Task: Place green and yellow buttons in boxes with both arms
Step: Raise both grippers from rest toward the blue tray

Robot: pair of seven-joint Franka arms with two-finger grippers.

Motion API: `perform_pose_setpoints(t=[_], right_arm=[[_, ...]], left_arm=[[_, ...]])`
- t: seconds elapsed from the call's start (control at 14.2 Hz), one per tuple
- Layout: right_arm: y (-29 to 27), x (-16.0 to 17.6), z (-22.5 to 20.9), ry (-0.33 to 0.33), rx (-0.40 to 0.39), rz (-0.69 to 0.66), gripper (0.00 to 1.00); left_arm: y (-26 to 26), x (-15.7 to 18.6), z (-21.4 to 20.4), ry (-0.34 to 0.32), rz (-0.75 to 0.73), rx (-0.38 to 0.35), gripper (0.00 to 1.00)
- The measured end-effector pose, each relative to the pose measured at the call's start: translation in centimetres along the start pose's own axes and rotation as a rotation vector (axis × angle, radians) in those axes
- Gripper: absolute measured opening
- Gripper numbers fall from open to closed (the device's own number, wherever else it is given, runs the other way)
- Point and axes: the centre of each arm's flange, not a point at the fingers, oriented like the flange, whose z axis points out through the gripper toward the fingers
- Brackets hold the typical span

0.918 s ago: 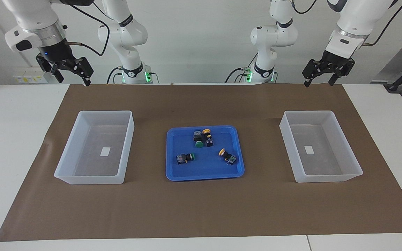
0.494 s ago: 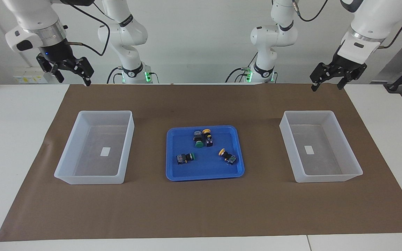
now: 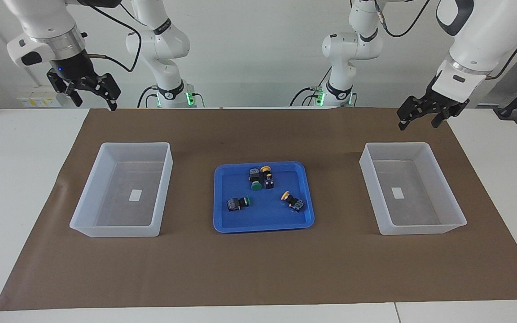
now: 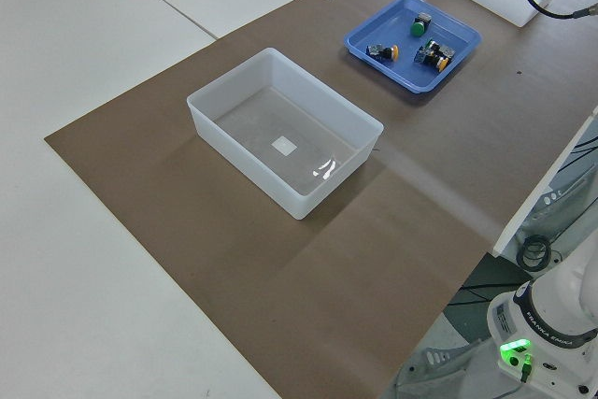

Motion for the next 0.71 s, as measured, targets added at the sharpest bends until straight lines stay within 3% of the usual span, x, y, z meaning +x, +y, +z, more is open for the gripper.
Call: perform_pose_setpoints(t=[0.42,0.71], right_arm=[[-1.8,0.2,0.4,0.026,0.003,-0.027,1.0],[-7.7,0.7,3.4,0.08,0.02,0.015,1.0]], left_arm=[[0.0,-0.7,-0.1,-0.001,0.0,0.001,1.0],[0.0,-0.5,0.0,0.008,0.001,0.0,1.0]])
